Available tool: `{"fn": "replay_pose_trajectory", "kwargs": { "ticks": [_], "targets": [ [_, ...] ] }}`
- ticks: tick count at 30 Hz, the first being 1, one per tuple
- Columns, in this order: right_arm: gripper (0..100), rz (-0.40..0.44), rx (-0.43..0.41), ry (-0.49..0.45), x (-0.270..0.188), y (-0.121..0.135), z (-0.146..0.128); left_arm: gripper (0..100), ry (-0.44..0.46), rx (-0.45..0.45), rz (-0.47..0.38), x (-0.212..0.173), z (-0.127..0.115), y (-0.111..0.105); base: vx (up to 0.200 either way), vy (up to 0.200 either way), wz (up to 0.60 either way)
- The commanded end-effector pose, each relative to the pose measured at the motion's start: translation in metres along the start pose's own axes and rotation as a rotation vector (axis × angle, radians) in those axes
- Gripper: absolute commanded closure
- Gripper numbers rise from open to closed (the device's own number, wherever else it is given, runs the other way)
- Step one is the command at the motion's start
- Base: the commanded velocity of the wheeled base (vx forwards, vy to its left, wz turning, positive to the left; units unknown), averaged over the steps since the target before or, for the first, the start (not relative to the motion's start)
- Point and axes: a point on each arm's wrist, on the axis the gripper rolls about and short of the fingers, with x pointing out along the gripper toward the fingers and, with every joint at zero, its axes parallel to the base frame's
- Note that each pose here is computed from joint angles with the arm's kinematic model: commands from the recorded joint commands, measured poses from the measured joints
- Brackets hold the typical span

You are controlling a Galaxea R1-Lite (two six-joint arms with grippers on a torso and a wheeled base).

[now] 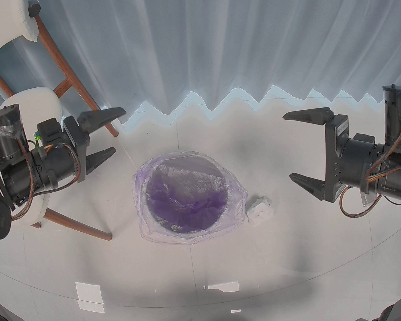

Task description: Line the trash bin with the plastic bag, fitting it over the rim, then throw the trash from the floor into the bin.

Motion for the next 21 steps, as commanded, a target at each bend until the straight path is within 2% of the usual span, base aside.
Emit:
{"fn": "replay_pose_trajectory", "kwargs": {
  "ticks": [1, 2, 7, 10, 13, 15, 18, 21],
  "targets": [
    [0, 0.107, 0.062, 0.014, -0.037, 0.012, 0.014, 0, 0.125, 0.272, 0.153, 0.039, -0.001, 0.05, 0.0, 0.0, 0.0],
    [0, 0.112, 0.068, 0.026, -0.041, 0.012, 0.014, 0, 0.151, 0.316, 0.165, 0.043, -0.001, 0.051, 0.0, 0.0, 0.0],
    [0, 0.105, 0.069, 0.028, -0.047, 0.003, 0.013, 0, 0.22, 0.336, 0.166, 0.059, -0.007, 0.041, 0.0, 0.0, 0.0],
    [0, 0.083, 0.068, 0.031, -0.047, -0.004, 0.012, 0, 0.226, 0.395, 0.26, 0.075, -0.003, 0.047, 0.0, 0.0, 0.0],
    [0, 0.062, 0.061, 0.03, -0.047, -0.013, 0.012, 0, 0.182, 0.52, 0.454, 0.102, -0.007, 0.063, 0.0, 0.0, 0.0],
    [0, 0.071, 0.063, 0.028, -0.051, -0.013, 0.012, 0, 0.159, 0.564, 0.515, 0.112, -0.007, 0.072, 0.0, 0.0, 0.0],
    [0, 0.077, 0.066, 0.026, -0.056, -0.014, 0.012, 0, 0.138, 0.601, 0.53, 0.126, -0.006, 0.083, 0.0, 0.0, 0.0],
    [0, 0.071, 0.063, 0.027, -0.059, -0.019, 0.012, 0, 0.148, 0.6, 0.56, 0.133, -0.009, 0.096, 0.0, 0.0, 0.0]
  ]
}}
